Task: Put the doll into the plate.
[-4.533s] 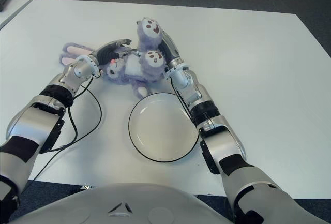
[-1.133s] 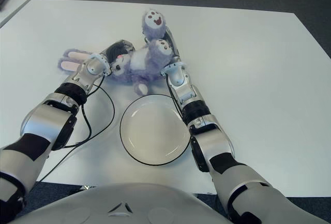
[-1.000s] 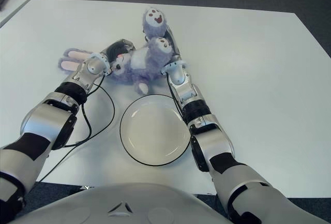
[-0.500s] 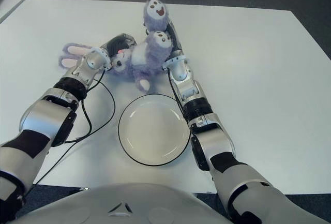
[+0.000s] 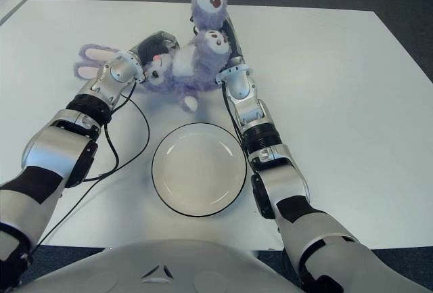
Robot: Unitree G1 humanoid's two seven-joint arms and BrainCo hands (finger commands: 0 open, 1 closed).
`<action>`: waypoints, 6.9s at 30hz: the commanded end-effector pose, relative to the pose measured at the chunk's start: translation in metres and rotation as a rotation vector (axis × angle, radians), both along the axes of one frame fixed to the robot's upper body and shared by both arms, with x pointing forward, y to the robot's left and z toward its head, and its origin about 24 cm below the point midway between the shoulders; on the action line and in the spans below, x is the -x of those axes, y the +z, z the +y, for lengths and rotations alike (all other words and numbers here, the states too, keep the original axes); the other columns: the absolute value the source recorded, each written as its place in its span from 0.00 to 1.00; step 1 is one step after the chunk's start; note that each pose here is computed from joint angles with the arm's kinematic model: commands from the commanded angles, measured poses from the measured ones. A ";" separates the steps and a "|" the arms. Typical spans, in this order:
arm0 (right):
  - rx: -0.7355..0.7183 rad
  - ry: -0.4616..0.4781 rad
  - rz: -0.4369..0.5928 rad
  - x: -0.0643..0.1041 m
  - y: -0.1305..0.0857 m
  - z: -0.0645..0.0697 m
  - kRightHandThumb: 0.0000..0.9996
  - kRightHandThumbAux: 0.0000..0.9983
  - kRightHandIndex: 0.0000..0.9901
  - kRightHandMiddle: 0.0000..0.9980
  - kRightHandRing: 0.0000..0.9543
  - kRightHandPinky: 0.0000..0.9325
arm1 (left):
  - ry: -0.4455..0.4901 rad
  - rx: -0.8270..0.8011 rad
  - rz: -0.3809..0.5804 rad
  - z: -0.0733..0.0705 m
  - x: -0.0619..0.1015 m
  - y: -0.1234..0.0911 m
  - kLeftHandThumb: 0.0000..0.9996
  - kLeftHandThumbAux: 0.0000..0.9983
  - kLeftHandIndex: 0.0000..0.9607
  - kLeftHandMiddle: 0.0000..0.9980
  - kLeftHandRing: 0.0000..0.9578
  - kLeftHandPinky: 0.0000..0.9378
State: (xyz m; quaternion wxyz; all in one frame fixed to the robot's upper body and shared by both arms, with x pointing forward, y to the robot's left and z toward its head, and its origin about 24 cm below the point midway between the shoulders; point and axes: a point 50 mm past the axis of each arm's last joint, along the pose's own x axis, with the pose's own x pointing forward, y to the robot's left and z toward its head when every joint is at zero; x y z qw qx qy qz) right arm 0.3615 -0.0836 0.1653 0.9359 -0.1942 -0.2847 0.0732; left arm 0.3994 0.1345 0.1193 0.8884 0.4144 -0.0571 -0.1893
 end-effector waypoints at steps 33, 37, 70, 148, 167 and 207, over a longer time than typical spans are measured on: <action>-0.074 0.021 -0.077 -0.002 0.033 -0.006 0.71 0.72 0.44 0.81 0.89 0.93 | -0.016 -0.117 -0.096 0.002 -0.007 0.029 0.76 0.69 0.46 0.86 0.90 0.89; -0.055 0.001 -0.098 -0.001 0.035 -0.007 0.71 0.71 0.44 0.82 0.90 0.93 | -0.023 -0.111 -0.106 0.002 -0.006 0.032 0.76 0.69 0.46 0.86 0.89 0.89; -0.028 0.033 -0.196 0.025 0.044 -0.013 0.71 0.72 0.44 0.82 0.90 0.93 | -0.155 -0.071 -0.287 -0.002 0.015 0.052 0.75 0.69 0.46 0.87 0.91 0.91; -0.066 0.157 -0.213 0.108 -0.015 -0.015 0.70 0.72 0.44 0.85 0.90 0.90 | -0.366 0.019 -0.094 -0.017 0.129 0.062 0.74 0.69 0.46 0.82 0.87 0.90; -0.118 0.212 -0.180 0.124 -0.024 -0.016 0.71 0.72 0.44 0.84 0.89 0.91 | -0.414 0.108 -0.055 -0.018 0.145 0.058 0.74 0.69 0.46 0.82 0.86 0.87; -0.067 0.125 -0.220 0.160 -0.034 -0.014 0.70 0.72 0.44 0.83 0.88 0.89 | -0.406 0.259 -0.002 -0.022 0.170 0.040 0.74 0.69 0.46 0.89 0.92 0.92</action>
